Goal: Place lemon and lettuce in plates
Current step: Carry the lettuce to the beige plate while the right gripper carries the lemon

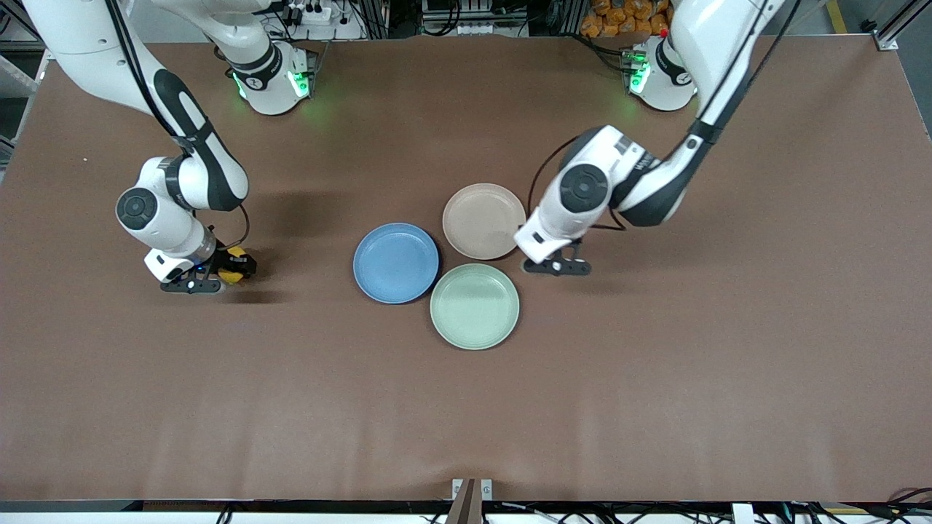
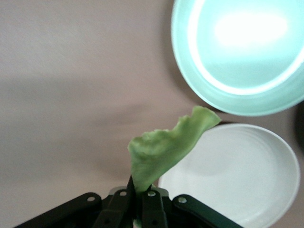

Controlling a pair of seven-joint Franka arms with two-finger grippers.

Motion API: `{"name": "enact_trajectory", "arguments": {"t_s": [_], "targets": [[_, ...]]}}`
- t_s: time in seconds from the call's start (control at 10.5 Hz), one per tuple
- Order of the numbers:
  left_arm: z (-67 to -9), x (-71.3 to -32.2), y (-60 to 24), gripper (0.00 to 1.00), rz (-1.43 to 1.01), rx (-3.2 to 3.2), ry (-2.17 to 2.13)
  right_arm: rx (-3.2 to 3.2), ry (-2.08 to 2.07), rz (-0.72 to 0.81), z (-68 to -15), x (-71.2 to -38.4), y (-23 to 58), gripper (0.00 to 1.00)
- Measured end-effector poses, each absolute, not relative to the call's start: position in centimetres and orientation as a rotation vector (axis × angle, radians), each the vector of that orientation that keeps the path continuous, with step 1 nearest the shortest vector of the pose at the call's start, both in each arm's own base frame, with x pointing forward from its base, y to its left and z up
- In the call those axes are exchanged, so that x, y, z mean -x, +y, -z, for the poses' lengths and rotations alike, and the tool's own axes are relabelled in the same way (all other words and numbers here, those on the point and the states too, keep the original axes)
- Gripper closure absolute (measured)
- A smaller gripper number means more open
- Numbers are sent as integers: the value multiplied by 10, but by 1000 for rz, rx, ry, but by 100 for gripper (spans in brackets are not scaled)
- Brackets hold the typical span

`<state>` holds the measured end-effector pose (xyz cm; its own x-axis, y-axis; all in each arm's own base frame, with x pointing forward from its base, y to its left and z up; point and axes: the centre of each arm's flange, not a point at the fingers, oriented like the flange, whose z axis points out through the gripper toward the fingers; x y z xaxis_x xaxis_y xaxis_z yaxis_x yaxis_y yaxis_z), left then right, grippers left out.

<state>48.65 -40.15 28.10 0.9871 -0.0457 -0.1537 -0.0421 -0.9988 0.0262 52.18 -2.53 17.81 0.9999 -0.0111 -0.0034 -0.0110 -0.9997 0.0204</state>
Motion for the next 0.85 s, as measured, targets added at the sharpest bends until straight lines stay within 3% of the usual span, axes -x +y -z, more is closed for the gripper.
{"name": "enact_trajectory", "arguments": {"t_s": [0.28, 0.66, 0.85], "targets": [[-277, -448, -452, 96, 251, -3120, 17, -3136, 25, 21, -210, -538, -3, 41], [-253, -425, -487, 96, 302, -3123, 30, -3174, -6, -27, -241, -559, 62, 41], [-241, -425, -487, 74, 320, -3133, 27, -3197, -38, -18, -257, -565, 108, 41]]}}
